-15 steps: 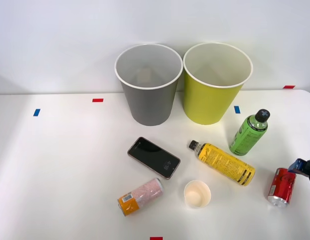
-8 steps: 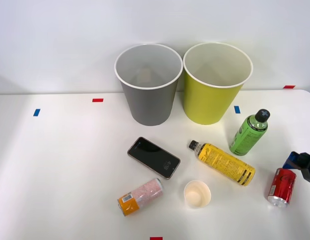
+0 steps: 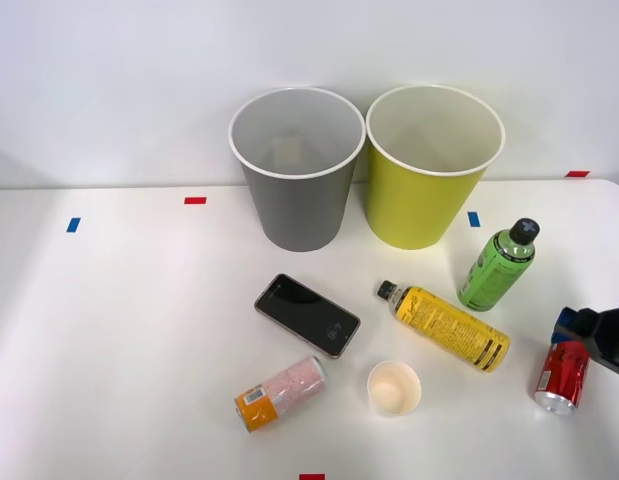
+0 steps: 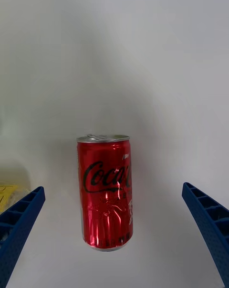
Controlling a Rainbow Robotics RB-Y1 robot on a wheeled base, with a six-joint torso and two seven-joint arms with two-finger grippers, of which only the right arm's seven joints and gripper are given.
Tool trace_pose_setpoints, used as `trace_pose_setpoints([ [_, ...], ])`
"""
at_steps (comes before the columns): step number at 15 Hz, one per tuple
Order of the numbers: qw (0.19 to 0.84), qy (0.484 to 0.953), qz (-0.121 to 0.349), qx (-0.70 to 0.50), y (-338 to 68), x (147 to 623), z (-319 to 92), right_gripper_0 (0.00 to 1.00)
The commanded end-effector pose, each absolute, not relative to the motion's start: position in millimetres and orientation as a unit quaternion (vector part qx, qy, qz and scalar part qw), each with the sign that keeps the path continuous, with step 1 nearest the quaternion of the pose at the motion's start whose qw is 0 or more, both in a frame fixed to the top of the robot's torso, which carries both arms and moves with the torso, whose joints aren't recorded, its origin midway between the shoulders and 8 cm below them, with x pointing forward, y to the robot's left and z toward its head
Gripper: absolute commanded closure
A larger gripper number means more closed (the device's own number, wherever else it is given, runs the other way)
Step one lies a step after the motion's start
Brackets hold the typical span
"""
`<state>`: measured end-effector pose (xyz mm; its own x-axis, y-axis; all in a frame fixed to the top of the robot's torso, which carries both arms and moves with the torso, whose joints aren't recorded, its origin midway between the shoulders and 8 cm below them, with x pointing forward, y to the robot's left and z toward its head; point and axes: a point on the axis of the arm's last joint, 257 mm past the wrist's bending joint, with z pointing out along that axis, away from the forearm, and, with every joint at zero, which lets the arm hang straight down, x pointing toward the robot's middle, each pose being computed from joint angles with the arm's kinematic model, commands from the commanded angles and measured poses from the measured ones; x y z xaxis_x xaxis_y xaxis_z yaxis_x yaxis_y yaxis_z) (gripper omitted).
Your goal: Put cans in the gray bin, plastic bottles in the light green bin
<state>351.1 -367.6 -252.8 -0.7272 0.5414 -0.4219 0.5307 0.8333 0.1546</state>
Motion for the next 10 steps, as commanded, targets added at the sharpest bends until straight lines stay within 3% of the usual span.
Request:
trace_pose_setpoints([
  [1, 0.227, 0.931, 0.006, 0.285, -367, 357, -257, 0.0],
  [10, 0.224, 0.93, -0.006, 0.291, -378, 368, -284, 0.0],
])
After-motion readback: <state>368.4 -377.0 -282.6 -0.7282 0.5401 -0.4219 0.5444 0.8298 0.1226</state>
